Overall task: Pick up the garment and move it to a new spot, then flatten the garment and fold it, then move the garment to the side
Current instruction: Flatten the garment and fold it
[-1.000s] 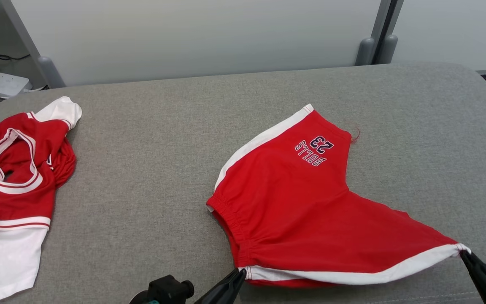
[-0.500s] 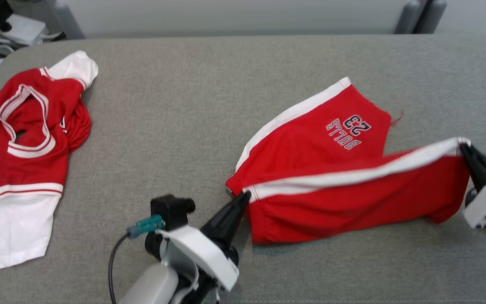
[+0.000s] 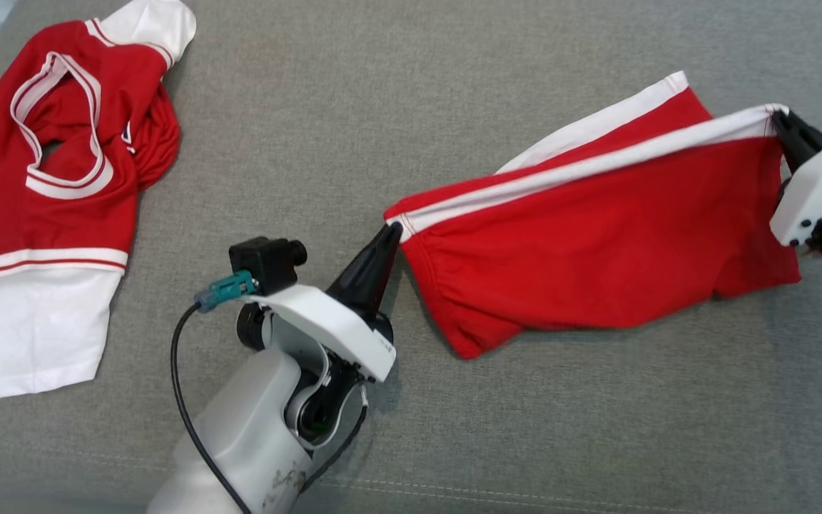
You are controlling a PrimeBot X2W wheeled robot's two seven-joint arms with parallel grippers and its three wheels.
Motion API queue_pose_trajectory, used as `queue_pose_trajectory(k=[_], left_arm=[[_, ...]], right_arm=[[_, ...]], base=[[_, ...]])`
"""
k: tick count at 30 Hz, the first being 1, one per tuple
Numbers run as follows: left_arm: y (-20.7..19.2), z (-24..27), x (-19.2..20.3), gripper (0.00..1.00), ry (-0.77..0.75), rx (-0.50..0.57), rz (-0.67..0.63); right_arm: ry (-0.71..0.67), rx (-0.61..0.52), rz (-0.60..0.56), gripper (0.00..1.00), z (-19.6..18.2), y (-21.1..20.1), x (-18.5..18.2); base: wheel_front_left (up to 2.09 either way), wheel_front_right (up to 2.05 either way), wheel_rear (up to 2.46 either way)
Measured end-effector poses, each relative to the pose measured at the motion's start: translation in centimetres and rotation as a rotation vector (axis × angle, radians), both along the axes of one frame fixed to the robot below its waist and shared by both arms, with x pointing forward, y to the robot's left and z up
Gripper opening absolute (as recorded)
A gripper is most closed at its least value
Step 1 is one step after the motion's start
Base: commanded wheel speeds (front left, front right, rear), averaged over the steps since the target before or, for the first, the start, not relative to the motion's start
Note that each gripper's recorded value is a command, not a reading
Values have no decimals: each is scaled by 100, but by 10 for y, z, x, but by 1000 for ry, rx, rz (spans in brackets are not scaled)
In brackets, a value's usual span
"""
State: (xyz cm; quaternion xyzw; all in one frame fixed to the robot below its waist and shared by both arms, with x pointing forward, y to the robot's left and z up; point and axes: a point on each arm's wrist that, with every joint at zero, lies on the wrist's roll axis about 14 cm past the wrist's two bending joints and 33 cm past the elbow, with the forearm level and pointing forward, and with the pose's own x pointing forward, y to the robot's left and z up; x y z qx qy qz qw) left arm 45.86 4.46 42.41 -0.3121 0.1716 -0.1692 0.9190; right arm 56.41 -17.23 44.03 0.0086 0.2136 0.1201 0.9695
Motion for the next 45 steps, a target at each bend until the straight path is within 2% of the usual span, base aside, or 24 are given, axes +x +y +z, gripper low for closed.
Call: queue_pose_trajectory(k=[7,18,29,30,31,32,34,35,36,45], left_arm=[[6,-9,12,0,35,-32,30],[6,-18,18,0,69,-41,17],[7,-27,17,0,87,-1,16],[6,-27,16,17,89,-3,16],[6,-28,15,44,92,-2,12],[4,-29,14,52,95,2,6],[3,-31,13,89,101,6,1],[3,-31,13,95,102,12,0],[2,-30,14,100,98,17,-6],[10,-8,31,100,17,91,42]], right_arm=[[-24,-33,62,0,-8,28,35],[-33,-68,106,0,-31,50,67],[-2,-81,114,0,-49,58,71],[-6,-86,117,0,-49,57,72],[-12,-91,124,0,-48,58,71],[-14,-91,126,13,-48,59,71],[-24,-80,122,44,-46,59,71],[-35,-76,121,95,-44,59,71],[-45,-77,122,100,-42,58,71],[-194,-46,133,100,1,61,72]], base=[[0,0,0],[0,0,0],[0,0,0],[0,0,0],[0,0,0],[0,0,0],[0,0,0],[0,0,0],[0,0,0],[0,0,0]])
